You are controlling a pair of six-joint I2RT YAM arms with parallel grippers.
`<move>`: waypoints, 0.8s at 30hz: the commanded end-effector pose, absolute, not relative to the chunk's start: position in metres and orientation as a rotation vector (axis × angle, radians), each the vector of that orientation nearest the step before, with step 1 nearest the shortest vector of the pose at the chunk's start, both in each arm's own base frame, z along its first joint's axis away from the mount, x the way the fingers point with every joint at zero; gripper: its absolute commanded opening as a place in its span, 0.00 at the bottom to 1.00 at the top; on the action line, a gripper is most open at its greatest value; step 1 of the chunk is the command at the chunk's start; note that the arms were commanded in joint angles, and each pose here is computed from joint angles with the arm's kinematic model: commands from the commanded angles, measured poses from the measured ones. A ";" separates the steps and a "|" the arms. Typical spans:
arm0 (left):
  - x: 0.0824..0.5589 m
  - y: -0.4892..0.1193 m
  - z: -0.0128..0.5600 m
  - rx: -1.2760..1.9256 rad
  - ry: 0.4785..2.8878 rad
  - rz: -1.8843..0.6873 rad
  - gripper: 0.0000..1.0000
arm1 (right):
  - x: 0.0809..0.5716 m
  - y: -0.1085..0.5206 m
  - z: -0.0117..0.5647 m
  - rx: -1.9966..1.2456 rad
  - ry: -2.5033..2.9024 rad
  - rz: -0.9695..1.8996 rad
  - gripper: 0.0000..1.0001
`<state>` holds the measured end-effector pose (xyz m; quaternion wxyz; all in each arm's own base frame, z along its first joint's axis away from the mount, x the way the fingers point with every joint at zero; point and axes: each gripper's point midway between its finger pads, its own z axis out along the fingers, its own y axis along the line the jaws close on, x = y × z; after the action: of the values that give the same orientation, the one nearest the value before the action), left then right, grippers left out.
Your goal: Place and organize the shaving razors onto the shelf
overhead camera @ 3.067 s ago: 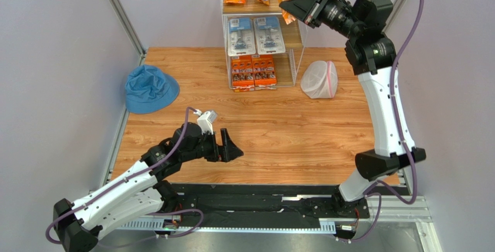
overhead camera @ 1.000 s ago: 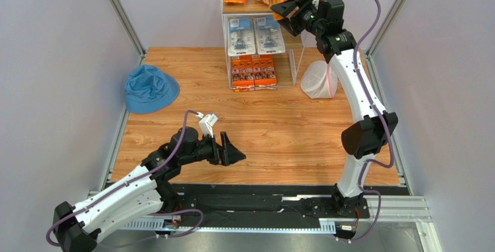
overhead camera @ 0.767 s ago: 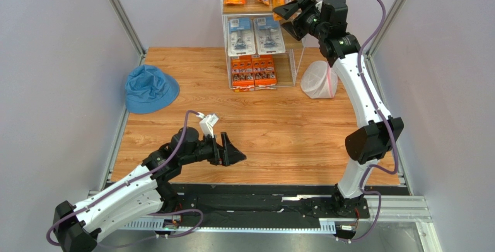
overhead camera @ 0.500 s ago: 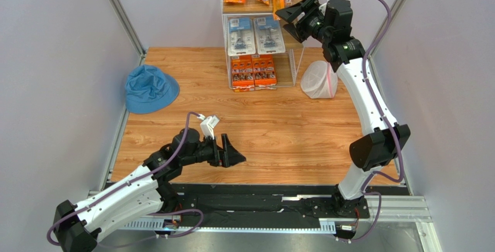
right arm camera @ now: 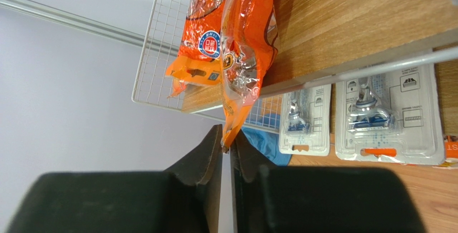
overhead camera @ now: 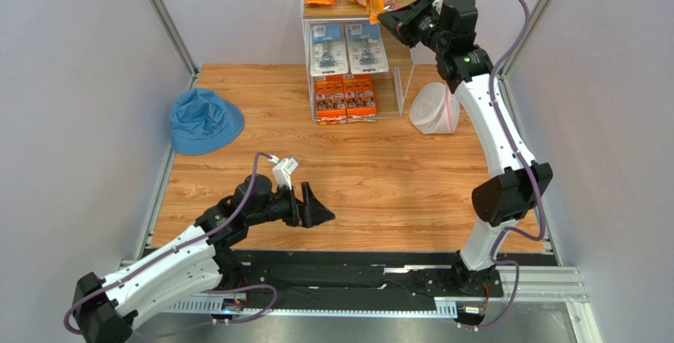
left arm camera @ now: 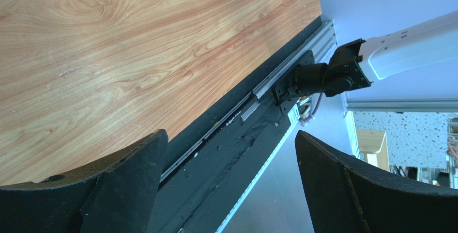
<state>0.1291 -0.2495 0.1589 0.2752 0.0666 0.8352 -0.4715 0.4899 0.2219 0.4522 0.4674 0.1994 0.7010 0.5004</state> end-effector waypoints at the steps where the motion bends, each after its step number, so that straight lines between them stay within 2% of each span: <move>1: 0.132 -0.252 0.163 0.172 2.207 -1.291 0.97 | 0.499 0.223 0.481 0.449 1.625 1.239 0.09; 9: 0.131 -0.251 0.164 0.176 2.212 -1.289 0.97 | 0.513 0.229 0.476 0.455 1.638 1.251 0.10; 12: 0.132 -0.249 0.166 0.169 2.207 -1.275 0.98 | 0.506 0.229 0.471 0.430 1.646 1.245 0.28; 13: 0.133 -0.248 0.166 0.169 2.208 -1.265 0.99 | 0.497 0.225 0.468 0.435 1.655 1.228 0.44; 16: 0.136 -0.244 0.169 0.156 2.205 -1.231 0.99 | 0.470 0.211 0.485 0.415 1.608 1.185 0.64; 22: 0.144 -0.241 0.195 0.209 2.150 -1.175 0.99 | 0.423 0.196 0.467 0.375 1.640 1.127 0.79; 23: 0.144 -0.240 0.206 0.216 2.145 -1.164 0.99 | 0.401 0.189 0.482 0.352 1.606 1.126 0.80; 24: 0.149 -0.236 0.212 0.227 2.133 -1.114 0.99 | 0.397 0.186 0.459 0.370 1.646 1.104 0.82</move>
<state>0.1349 -0.2406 0.1678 0.2956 0.0628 0.8425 -0.4460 0.4450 0.2042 0.4260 0.4749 0.1916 0.7211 0.4667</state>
